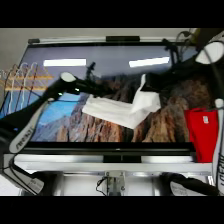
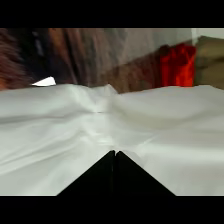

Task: Fold the shirts.

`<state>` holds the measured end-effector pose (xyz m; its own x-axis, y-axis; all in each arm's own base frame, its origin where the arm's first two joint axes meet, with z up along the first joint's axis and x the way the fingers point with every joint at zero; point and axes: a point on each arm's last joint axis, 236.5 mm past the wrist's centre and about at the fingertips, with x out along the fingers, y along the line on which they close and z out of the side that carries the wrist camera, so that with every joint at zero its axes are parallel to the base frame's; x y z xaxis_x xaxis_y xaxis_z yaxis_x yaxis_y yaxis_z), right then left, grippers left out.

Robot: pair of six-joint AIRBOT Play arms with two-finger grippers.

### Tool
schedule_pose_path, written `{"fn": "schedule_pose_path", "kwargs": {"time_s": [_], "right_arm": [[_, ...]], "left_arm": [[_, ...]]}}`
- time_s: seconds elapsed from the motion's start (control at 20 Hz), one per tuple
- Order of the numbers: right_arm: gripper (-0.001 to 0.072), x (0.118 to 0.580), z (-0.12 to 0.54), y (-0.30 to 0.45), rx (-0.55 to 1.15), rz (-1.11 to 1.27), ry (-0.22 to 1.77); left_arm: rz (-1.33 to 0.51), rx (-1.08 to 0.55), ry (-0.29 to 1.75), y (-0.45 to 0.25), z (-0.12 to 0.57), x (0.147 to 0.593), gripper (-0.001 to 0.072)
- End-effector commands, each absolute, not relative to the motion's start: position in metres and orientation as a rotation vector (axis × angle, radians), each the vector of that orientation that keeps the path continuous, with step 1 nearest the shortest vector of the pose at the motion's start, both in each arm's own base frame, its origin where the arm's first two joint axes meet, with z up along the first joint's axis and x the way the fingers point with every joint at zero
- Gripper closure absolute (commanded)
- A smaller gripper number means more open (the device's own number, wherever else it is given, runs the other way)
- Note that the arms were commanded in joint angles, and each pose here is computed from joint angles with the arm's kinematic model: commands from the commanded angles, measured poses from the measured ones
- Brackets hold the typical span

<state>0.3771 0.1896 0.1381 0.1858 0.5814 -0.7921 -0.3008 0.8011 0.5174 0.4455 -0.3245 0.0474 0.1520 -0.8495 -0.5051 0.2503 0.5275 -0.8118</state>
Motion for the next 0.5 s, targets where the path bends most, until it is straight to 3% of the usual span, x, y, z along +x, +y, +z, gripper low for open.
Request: {"fn": "schedule_pose_path", "kwargs": {"time_s": [0.0, 0.15, 0.35, 0.4, 0.45], "right_arm": [[0.0647, 0.399, 0.107, 0.259, 0.241, 0.721, 1.184], [0.0647, 0.407, 0.068, 0.317, 0.237, 0.780, 1.170], [0.0643, 0.414, 0.016, 0.382, 0.362, 0.811, 1.186], [0.0618, 0.413, 0.006, 0.394, 0.410, 0.814, 1.204], [0.0447, 0.412, -0.001, 0.401, 0.453, 0.815, 1.222]], "left_arm": [[-0.661, -0.508, 1.103, -0.200, 0.076, 0.468, 0.0678], [-0.564, -0.543, 1.045, -0.127, 0.105, 0.472, 0.0677], [-0.514, -0.563, 1.006, -0.093, 0.121, 0.471, 0.0677], [-0.519, -0.560, 1.012, -0.094, 0.120, 0.470, 0.0677], [-0.526, -0.557, 1.019, -0.098, 0.118, 0.468, 0.0677]]}}
